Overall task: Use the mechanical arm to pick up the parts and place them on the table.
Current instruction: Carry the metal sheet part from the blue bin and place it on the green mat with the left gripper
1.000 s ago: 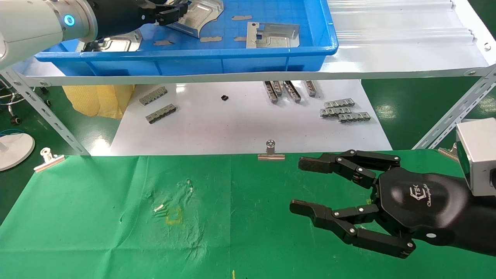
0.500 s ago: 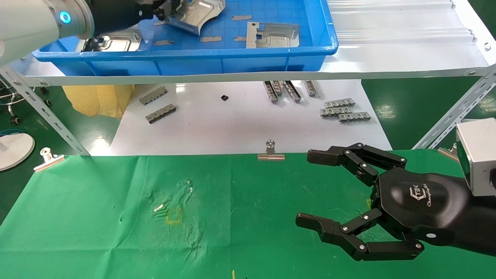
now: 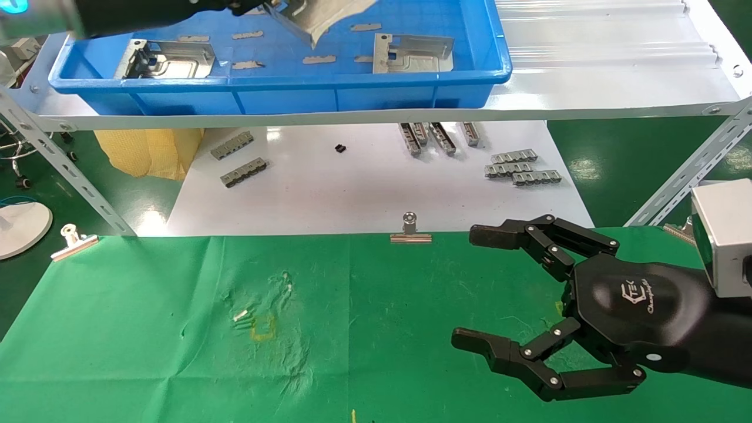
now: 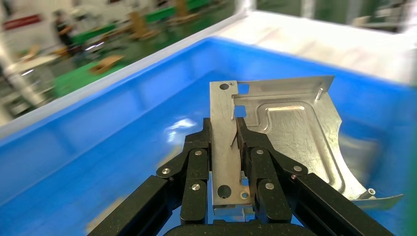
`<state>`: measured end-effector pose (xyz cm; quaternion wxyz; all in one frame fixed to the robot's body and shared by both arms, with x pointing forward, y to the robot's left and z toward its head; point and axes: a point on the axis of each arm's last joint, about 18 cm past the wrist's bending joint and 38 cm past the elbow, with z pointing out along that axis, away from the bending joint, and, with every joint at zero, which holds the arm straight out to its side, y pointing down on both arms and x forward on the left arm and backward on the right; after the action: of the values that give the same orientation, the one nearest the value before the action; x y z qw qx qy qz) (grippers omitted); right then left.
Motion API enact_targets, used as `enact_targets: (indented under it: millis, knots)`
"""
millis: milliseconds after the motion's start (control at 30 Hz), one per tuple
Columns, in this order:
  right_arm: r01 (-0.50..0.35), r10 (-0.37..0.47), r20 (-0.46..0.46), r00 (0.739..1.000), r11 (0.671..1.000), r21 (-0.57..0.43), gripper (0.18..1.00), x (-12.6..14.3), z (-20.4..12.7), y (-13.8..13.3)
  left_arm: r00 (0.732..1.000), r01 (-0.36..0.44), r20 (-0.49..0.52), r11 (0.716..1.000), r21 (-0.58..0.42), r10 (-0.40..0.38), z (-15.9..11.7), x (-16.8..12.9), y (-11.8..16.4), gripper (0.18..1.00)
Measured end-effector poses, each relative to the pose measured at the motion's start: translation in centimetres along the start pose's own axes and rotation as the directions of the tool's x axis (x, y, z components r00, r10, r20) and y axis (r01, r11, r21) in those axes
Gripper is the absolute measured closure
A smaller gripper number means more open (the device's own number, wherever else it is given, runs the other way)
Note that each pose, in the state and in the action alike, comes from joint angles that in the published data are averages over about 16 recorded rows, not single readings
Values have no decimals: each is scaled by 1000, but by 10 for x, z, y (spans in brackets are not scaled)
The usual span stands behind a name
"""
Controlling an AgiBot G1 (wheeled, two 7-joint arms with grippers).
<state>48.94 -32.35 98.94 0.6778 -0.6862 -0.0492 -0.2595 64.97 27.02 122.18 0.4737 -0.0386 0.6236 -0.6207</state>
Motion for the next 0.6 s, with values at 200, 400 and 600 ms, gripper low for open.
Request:
enact_targets:
  millis: [200,400,600]
  knots:
    - [0,0,0,1000,1000,0,180,0,0,0,983,-53,-176,998,46,61,-28,25,-2,911]
    - [0,0,0,1000,1000,0,179,0,0,0,944,-128,-297,989,73,144,-52,47,3,911]
    - [0,0,0,1000,1000,0,179,0,0,0,903,-208,-375,977,45,210,-74,66,25,911]
